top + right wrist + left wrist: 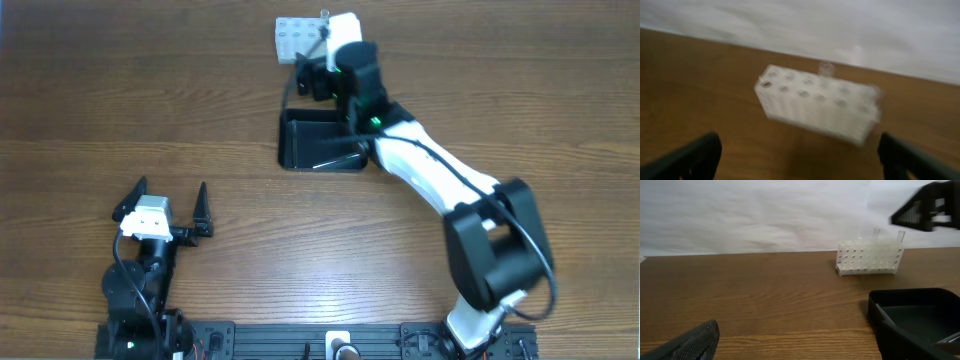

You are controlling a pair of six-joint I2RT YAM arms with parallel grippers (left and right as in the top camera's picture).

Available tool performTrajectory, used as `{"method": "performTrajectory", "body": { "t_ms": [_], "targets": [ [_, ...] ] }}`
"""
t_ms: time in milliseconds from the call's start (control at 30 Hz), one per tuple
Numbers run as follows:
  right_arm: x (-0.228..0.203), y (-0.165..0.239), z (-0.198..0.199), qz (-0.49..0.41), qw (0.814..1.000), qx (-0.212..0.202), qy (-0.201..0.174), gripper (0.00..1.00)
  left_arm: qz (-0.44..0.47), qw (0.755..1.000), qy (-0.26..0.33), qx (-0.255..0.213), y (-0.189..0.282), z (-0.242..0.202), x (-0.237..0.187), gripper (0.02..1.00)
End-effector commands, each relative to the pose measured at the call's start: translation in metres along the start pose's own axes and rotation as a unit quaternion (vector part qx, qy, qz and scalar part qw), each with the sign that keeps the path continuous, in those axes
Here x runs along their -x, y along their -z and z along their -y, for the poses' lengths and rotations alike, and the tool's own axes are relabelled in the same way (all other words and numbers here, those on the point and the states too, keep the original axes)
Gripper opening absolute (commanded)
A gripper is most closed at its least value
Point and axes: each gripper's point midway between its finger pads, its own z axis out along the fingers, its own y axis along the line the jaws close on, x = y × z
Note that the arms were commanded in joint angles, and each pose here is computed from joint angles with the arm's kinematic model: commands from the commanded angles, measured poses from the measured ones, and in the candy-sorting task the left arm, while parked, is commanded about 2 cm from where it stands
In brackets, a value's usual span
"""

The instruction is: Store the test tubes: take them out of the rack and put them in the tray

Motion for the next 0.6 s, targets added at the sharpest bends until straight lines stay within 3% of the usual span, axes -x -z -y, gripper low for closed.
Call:
{"method": "performTrajectory", "body": {
  "t_ms": [33,333,600],
  "targets": [
    [0.014,-0.036,-0.014,-0.004,0.999,-0.008,-0.05,0.991,-0.001,1.0,-0.007,-0.003,0.0,0.001,-0.002,1.0],
    [0.009,-0.094,0.001,-0.022,0.995,-0.085,-0.053,0.987,-0.001,1.0,-0.007,-0.003,0.0,0.001,-0.002,1.0],
    [0.003,-0.109,0.022,-0.018,0.99,-0.126,-0.052,0.987,-0.001,1.0,-0.007,-0.003,0.0,0.001,-0.002,1.0]
  ]
}}
